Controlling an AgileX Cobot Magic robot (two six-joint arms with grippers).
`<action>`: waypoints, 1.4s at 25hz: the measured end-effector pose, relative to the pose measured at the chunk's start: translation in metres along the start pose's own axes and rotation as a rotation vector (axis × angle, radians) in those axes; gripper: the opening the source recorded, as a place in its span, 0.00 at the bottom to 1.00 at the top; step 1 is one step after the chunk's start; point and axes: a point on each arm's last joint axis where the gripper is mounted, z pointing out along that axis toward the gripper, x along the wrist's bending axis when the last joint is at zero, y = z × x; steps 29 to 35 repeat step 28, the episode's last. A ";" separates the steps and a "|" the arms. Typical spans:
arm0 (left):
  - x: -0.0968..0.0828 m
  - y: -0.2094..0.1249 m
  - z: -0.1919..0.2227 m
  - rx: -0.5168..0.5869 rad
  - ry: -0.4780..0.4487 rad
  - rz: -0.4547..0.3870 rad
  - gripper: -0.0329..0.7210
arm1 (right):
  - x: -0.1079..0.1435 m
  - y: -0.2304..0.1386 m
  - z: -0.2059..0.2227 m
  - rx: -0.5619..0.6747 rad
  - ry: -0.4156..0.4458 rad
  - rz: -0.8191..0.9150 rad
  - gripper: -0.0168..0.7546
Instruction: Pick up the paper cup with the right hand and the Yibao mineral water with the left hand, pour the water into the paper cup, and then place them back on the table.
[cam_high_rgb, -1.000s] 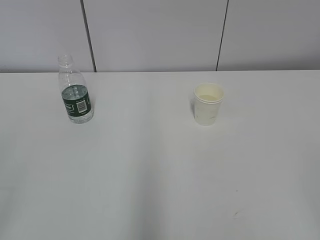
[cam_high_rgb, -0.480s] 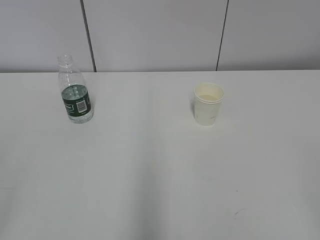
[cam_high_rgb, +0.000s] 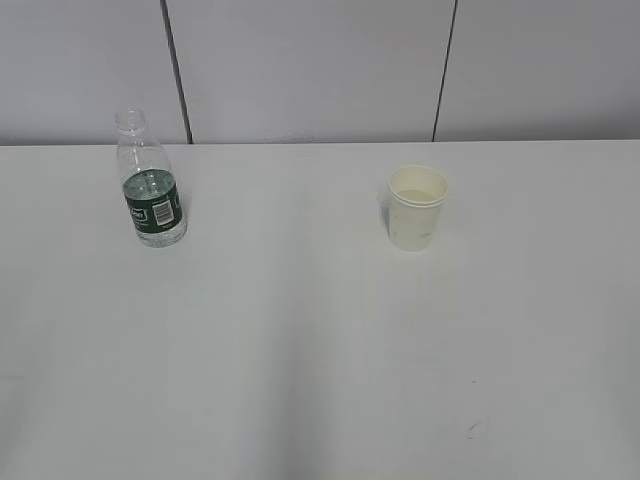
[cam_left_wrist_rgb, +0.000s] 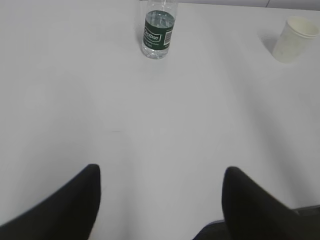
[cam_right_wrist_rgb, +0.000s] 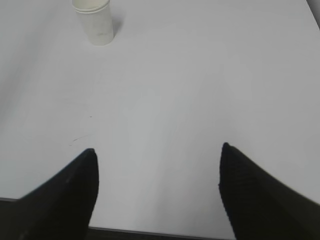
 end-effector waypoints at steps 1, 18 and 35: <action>0.000 0.000 0.000 0.000 0.000 0.000 0.67 | 0.000 0.000 0.000 0.000 0.000 0.000 0.78; 0.000 0.000 0.000 0.000 0.000 0.000 0.67 | 0.000 0.000 0.000 0.000 0.000 0.000 0.78; 0.000 0.000 0.000 0.000 0.000 0.000 0.67 | 0.000 0.000 0.000 0.000 0.000 0.000 0.78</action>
